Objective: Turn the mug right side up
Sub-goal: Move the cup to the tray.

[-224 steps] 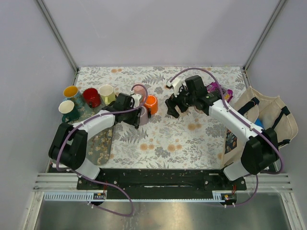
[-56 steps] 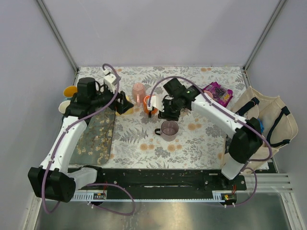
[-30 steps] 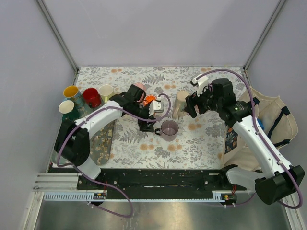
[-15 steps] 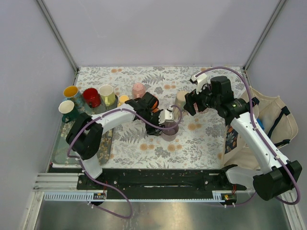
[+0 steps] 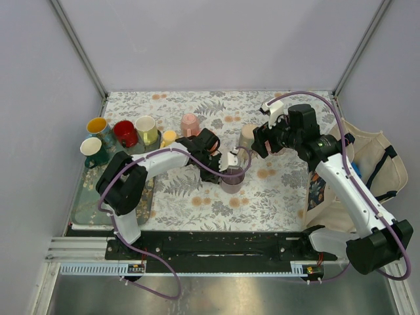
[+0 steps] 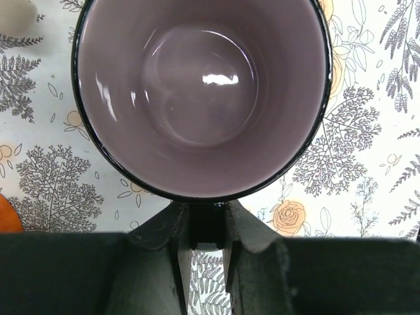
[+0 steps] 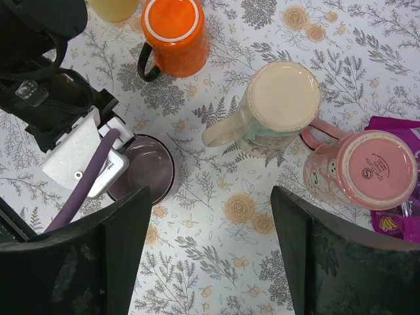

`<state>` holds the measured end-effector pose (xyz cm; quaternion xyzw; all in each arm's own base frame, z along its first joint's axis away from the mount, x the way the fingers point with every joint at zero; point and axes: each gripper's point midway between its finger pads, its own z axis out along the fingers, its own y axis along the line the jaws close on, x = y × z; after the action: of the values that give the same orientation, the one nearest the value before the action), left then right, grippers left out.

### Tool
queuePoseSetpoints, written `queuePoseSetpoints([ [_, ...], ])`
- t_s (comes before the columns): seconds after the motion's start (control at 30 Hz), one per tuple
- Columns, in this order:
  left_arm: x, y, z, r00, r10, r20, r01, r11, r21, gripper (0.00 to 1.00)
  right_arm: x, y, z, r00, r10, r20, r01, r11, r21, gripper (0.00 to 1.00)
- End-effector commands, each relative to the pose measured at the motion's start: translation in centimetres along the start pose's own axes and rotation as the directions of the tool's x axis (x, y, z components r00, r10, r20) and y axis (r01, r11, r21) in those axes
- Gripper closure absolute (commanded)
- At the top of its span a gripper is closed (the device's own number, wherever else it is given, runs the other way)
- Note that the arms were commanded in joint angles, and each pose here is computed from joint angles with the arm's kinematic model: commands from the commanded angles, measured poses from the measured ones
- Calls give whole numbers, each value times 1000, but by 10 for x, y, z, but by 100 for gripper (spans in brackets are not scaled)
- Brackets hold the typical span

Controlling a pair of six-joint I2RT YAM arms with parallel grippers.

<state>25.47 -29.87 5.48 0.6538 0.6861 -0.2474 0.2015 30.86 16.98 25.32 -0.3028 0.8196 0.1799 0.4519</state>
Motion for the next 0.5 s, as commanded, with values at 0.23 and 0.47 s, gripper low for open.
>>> queuePoseSetpoints([
  [0.23, -24, -9, -50, 998, 7, 63, -3, 998, -62, 100, -23, -9, 4, 999, -7, 53, 6, 1000, 22, 19],
  [0.47, 16, -4, -141, 985, -138, 107, 162, 949, -269, 100, -24, -14, 13, 999, 12, 49, -13, 999, 31, 19],
])
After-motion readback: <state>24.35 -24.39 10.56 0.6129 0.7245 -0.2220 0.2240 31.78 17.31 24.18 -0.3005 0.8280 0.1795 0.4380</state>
